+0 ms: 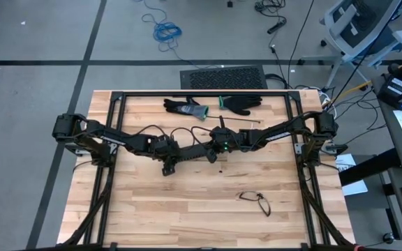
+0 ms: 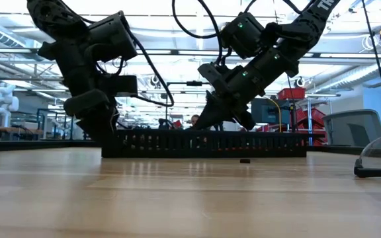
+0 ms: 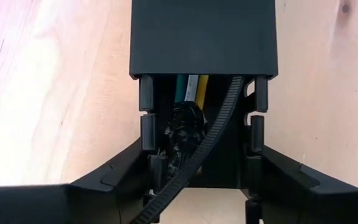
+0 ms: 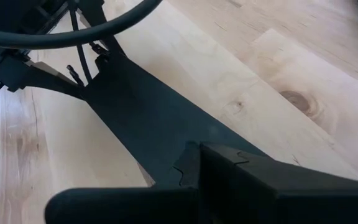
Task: Ziptie cables
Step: Close the black cable duct
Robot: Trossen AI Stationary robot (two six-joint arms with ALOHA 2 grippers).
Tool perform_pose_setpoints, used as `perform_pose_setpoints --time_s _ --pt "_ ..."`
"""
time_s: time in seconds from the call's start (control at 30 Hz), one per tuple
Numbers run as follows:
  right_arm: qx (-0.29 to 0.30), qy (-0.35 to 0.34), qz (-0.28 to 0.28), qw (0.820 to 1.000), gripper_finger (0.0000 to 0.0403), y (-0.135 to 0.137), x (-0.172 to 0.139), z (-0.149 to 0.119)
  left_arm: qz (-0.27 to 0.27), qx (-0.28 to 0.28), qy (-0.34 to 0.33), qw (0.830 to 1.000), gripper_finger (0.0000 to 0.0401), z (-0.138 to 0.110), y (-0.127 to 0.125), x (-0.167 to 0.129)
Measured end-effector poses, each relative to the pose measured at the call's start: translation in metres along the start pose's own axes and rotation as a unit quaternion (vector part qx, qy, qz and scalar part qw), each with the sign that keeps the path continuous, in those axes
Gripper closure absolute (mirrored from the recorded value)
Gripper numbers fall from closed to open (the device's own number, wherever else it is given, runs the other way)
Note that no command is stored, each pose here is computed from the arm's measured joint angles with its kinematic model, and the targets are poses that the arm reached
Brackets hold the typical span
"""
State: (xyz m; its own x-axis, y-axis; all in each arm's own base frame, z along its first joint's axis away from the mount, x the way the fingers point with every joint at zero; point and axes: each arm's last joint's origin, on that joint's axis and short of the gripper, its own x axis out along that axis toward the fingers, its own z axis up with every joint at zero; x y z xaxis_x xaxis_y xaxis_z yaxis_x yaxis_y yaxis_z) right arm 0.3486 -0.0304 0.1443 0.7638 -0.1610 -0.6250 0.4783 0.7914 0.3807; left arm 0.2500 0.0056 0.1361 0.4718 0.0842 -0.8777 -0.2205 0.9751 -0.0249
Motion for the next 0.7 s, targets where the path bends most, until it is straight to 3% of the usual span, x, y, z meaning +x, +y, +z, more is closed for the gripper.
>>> perform_pose_setpoints --time_s 0.27,0.47,0.57,0.7 --pt "0.003 -0.041 0.027 0.999 0.0403 0.004 0.0 0.009 0.002 -0.001 -0.004 1.0 0.0172 0.001 0.0 0.0" --pt "-0.006 -0.068 0.089 0.994 0.0403 0.004 -0.009 0.028 0.002 -0.001 -0.005 1.0 0.0173 0.001 0.0 0.0" --pt "-0.018 -0.033 0.06 0.998 0.0403 0.002 -0.021 0.033 0.002 -0.001 -0.004 1.0 0.0171 0.001 0.0 0.0" --pt "-0.042 0.04 -0.034 0.998 0.0403 -0.003 -0.035 0.033 0.002 -0.001 -0.004 1.0 0.0163 0.001 0.0 0.0"
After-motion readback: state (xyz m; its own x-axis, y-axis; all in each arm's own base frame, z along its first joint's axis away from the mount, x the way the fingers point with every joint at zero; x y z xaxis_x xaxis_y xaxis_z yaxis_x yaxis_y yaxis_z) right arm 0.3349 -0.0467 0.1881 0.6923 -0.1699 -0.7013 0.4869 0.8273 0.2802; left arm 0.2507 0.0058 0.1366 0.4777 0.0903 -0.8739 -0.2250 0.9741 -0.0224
